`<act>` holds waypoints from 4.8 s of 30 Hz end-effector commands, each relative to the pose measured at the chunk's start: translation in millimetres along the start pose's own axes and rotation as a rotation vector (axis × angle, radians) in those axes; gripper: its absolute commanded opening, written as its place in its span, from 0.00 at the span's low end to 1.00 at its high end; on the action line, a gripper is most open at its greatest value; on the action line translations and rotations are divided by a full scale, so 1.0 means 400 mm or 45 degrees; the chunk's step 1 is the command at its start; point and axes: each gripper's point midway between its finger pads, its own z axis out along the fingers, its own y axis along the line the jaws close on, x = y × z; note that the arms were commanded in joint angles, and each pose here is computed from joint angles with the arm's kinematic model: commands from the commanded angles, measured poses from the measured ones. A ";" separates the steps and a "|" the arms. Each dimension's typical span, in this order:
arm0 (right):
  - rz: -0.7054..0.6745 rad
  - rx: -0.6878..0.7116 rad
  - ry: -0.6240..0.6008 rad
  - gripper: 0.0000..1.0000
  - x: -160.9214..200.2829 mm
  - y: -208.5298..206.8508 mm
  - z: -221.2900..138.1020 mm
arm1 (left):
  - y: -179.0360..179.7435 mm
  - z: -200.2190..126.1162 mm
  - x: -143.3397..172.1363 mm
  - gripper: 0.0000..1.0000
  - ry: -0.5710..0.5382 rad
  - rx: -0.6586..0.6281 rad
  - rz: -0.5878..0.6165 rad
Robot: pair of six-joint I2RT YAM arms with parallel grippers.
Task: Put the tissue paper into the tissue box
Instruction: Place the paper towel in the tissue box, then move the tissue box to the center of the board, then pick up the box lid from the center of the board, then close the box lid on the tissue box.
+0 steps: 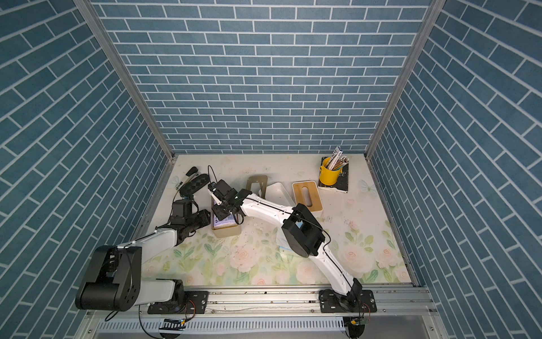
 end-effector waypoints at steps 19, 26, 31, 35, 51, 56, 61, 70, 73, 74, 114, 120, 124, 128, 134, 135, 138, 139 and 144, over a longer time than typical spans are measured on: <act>0.316 0.246 -0.228 0.67 0.068 -0.456 -0.276 | -0.114 0.029 -0.017 0.56 -0.001 0.079 0.161; 0.321 0.173 -0.193 0.66 0.070 -0.479 -0.227 | -0.107 0.023 -0.021 0.57 -0.015 0.059 0.165; 0.321 0.132 -0.159 0.60 0.080 -0.476 -0.196 | -0.102 0.016 -0.027 0.58 -0.030 0.040 0.171; 0.324 0.107 -0.151 0.42 0.084 -0.472 -0.185 | -0.093 0.002 -0.035 0.58 -0.051 0.011 0.179; 0.308 0.043 -0.236 0.01 0.017 -0.444 -0.239 | -0.118 -0.130 -0.129 0.59 -0.286 0.025 0.175; 0.306 0.046 -0.301 0.01 -0.022 -0.449 -0.288 | -0.142 -0.251 -0.208 0.60 -0.474 0.041 0.165; 0.291 0.024 -0.393 0.01 -0.081 -0.434 -0.358 | -0.147 -0.287 -0.222 0.61 -0.534 0.059 0.152; 0.266 -0.028 -0.541 0.01 -0.155 -0.388 -0.498 | -0.138 -0.282 -0.215 0.62 -0.545 0.052 0.134; 0.294 -0.148 -0.568 0.01 -0.165 -0.344 -0.526 | -0.137 -0.288 -0.218 0.62 -0.557 0.050 0.131; 0.310 -0.212 -0.572 0.01 -0.165 -0.325 -0.531 | -0.137 -0.291 -0.220 0.62 -0.561 0.050 0.132; 0.668 -0.505 -0.127 0.00 -0.003 -0.206 -0.232 | -0.158 -0.223 -0.224 0.44 -0.519 0.090 0.175; 0.677 -0.510 -0.045 0.00 0.007 -0.197 -0.199 | -0.158 -0.190 -0.207 0.46 -0.467 0.095 0.192; 0.686 -0.508 0.001 0.00 0.019 -0.191 -0.193 | -0.155 -0.182 -0.203 0.47 -0.457 0.093 0.194; 0.694 -0.505 0.027 0.00 0.023 -0.187 -0.195 | -0.154 -0.180 -0.201 0.47 -0.457 0.094 0.196; 0.713 -0.525 0.026 0.00 0.006 -0.176 -0.205 | -0.152 -0.171 -0.196 0.47 -0.445 0.095 0.198; 0.715 -0.525 0.022 0.00 0.001 -0.178 -0.209 | -0.153 -0.172 -0.197 0.47 -0.447 0.097 0.198; 0.717 -0.527 0.018 0.00 -0.019 -0.175 -0.223 | -0.153 -0.173 -0.197 0.47 -0.447 0.097 0.199; 0.721 -0.527 0.022 0.00 -0.020 -0.175 -0.224 | -0.153 -0.174 -0.198 0.47 -0.449 0.098 0.198; 0.757 -0.515 0.035 0.00 -0.017 -0.174 -0.236 | -0.154 -0.174 -0.194 0.48 -0.445 0.104 0.196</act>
